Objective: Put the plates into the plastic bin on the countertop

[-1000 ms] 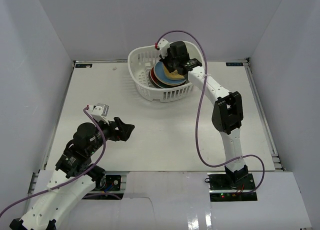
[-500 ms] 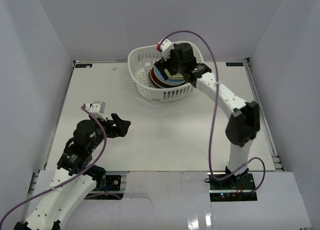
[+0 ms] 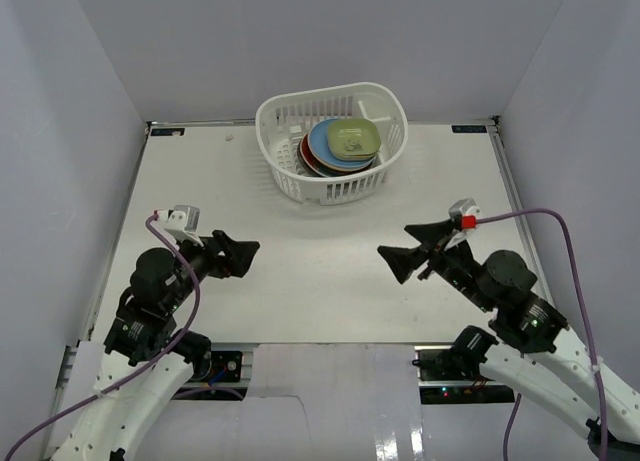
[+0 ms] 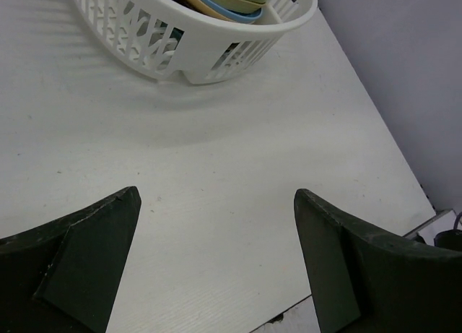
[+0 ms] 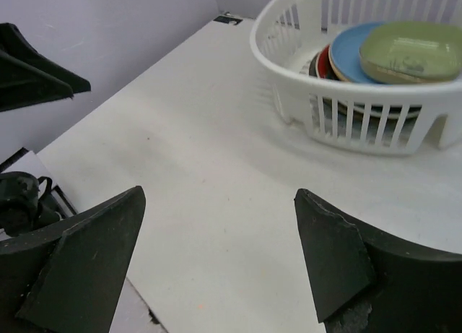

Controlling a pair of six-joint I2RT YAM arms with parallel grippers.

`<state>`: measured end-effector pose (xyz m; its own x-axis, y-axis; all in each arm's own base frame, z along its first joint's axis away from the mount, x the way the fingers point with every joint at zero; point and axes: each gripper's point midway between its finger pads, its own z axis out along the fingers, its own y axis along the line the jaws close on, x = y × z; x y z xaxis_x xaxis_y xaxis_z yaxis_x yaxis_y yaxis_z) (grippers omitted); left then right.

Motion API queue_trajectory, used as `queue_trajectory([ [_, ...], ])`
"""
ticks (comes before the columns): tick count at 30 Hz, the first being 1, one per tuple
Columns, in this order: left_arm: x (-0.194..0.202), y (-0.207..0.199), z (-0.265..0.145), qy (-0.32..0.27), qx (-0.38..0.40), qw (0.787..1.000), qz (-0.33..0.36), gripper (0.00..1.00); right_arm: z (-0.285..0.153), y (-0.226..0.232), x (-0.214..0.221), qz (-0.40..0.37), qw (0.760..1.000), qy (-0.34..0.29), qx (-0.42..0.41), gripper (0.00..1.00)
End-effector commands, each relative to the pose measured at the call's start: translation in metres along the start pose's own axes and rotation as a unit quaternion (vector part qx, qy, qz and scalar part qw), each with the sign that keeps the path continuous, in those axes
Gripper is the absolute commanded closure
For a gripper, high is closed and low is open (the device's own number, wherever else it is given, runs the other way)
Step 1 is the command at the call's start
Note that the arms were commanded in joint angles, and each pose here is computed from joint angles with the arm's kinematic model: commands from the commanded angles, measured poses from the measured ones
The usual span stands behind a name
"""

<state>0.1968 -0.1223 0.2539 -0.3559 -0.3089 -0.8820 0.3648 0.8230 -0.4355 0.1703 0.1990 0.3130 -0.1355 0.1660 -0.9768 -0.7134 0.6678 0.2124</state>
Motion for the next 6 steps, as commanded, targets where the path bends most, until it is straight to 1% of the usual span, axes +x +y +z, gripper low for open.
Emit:
queue_trajectory([
  [1,-0.021,-0.020,-0.011,-0.023,0.033,0.999,-0.017,0.02,-0.028,-0.017,0.030,0.088,0.995,0.017,0.052,0.10],
  [2,-0.020,-0.021,-0.011,-0.022,0.035,0.999,-0.020,0.02,-0.034,-0.020,0.037,0.089,0.994,0.025,0.059,0.10],
  [3,-0.021,-0.022,-0.011,-0.025,0.039,0.999,-0.027,0.02,-0.039,-0.020,0.037,0.097,0.993,0.018,0.059,0.10],
  [6,-0.020,-0.023,-0.011,-0.022,0.040,0.998,-0.036,0.02,-0.039,-0.019,0.038,0.098,0.993,0.021,0.055,0.10],
])
